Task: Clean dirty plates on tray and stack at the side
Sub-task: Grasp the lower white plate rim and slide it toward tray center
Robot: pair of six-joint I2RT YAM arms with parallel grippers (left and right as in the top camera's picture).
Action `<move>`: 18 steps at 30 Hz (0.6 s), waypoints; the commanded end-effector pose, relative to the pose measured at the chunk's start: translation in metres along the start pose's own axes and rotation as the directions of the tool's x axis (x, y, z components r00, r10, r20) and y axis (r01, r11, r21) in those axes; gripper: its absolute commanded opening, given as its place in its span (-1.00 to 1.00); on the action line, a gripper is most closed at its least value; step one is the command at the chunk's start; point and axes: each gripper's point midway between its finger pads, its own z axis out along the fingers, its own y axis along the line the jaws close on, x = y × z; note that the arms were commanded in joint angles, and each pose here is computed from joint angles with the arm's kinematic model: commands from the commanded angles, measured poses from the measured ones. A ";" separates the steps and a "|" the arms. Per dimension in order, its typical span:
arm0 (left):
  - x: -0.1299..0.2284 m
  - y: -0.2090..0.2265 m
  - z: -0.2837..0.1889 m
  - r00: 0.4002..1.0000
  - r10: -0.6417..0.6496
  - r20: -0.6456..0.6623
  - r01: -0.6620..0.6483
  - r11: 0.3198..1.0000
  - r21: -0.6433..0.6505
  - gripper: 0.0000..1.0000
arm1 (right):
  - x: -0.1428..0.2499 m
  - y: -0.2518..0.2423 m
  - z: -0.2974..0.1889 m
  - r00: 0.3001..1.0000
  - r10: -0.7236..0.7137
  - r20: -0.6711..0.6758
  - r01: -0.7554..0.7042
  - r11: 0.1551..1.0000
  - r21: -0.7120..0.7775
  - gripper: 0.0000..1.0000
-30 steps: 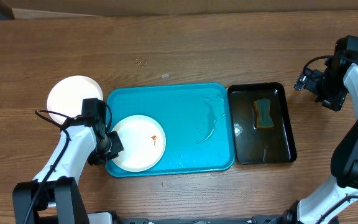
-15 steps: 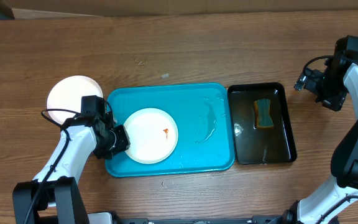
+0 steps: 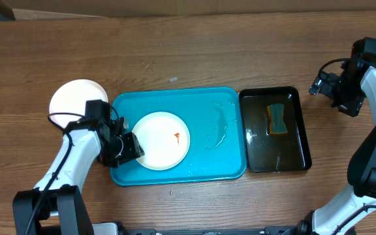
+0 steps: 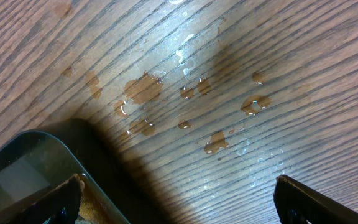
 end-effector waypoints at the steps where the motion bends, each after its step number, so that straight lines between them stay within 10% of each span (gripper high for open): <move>1: -0.025 -0.008 -0.022 0.995 0.071 0.064 -0.069 0.997 -0.021 -0.07 | -0.005 0.004 -0.006 1.000 -0.002 0.024 0.002 1.000 -0.012 1.00; 18: -0.042 0.000 -0.009 0.981 0.131 0.145 -0.112 0.985 -0.130 -0.36 | -0.005 0.004 -0.006 1.000 -0.002 0.024 0.002 1.000 -0.012 1.00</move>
